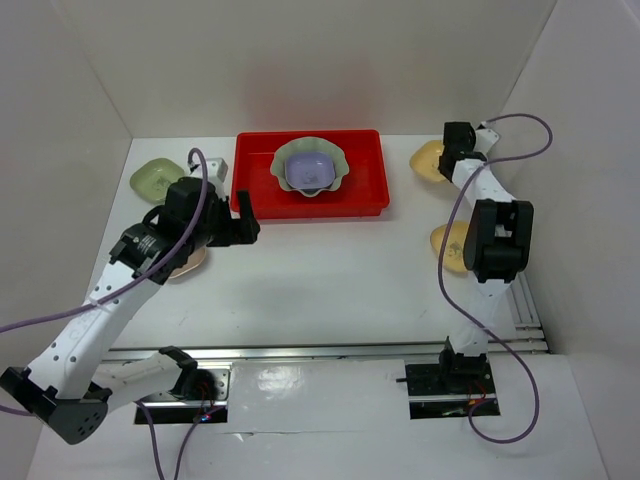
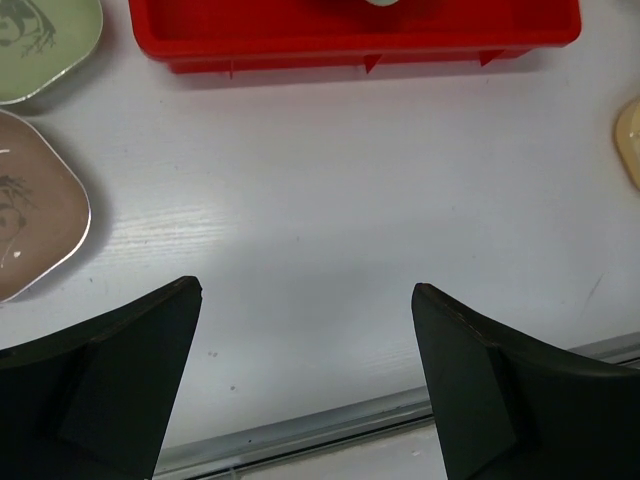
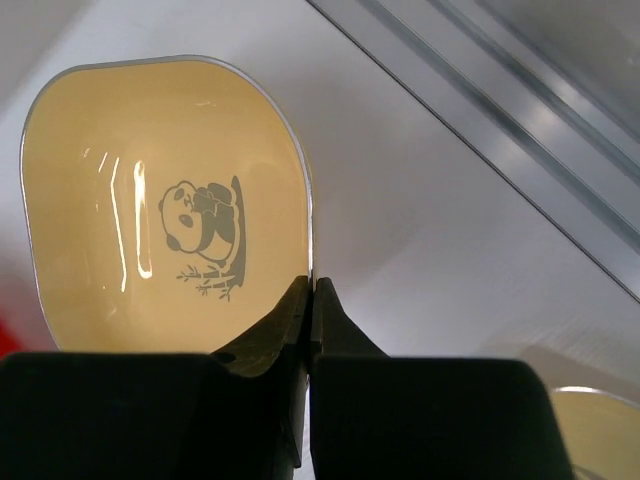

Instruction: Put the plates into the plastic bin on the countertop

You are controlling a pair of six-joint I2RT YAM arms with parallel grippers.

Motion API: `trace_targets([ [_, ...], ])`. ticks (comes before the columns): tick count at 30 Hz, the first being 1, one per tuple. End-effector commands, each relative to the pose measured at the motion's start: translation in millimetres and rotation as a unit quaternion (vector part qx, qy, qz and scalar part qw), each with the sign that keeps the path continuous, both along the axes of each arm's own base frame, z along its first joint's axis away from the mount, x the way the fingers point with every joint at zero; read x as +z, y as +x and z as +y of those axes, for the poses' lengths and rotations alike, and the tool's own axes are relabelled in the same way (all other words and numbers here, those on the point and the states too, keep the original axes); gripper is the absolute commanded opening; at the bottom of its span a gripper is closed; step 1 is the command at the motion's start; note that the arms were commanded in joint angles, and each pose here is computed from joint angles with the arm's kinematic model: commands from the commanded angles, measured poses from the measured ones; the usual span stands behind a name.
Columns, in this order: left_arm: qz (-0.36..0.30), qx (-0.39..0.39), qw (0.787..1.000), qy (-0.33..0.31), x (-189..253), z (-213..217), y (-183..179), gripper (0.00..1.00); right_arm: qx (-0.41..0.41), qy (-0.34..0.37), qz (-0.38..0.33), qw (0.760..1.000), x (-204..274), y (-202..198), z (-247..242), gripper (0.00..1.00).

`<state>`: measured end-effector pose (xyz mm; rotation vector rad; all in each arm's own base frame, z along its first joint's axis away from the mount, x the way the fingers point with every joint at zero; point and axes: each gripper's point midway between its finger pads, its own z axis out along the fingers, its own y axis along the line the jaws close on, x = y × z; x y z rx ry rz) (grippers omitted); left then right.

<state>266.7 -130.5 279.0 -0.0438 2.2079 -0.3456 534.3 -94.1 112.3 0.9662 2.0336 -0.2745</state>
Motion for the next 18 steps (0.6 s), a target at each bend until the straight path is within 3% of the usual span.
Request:
trace_targets([
  [1,-0.011,-0.008,1.0,-0.006,-3,0,0,1.0,-0.005,-0.028,-0.156,0.987,130,9,18,0.0],
  [6,-0.01,-0.001,1.0,-0.006,-19,3,-4,1.0,0.052,-0.055,-0.207,0.975,188,13,81,0.0],
  [8,0.003,0.002,1.0,-0.004,-32,3,-5,1.0,0.118,-0.062,-0.212,0.968,196,30,111,0.0],
  [10,0.001,0.002,1.0,-0.008,-34,5,-5,1.0,0.236,-0.044,-0.224,0.945,209,49,161,0.0],
  [11,0.001,0.003,1.0,-0.008,-34,5,-5,1.0,0.283,-0.033,-0.217,0.934,205,54,184,0.0],
  [12,-0.003,0.002,1.0,-0.01,-31,5,-6,1.0,0.321,-0.024,-0.18,0.929,171,66,203,0.0],
  [13,-0.004,0.0,1.0,-0.007,-34,5,-5,1.0,0.382,-0.02,-0.168,0.909,163,67,235,0.0],
  [14,-0.007,-0.005,1.0,-0.012,-33,4,-6,1.0,0.401,-0.022,-0.187,0.897,185,74,250,0.0],
  [15,-0.011,0.001,1.0,-0.014,-31,7,-6,1.0,0.413,-0.01,-0.139,0.9,141,82,261,0.0],
  [17,-0.007,0.006,1.0,-0.012,-35,10,-5,1.0,0.447,-0.01,-0.145,0.883,146,88,289,0.0],
  [18,-0.008,0.008,1.0,-0.008,-35,13,-4,1.0,0.456,-0.012,-0.126,0.881,123,91,298,0.0],
])
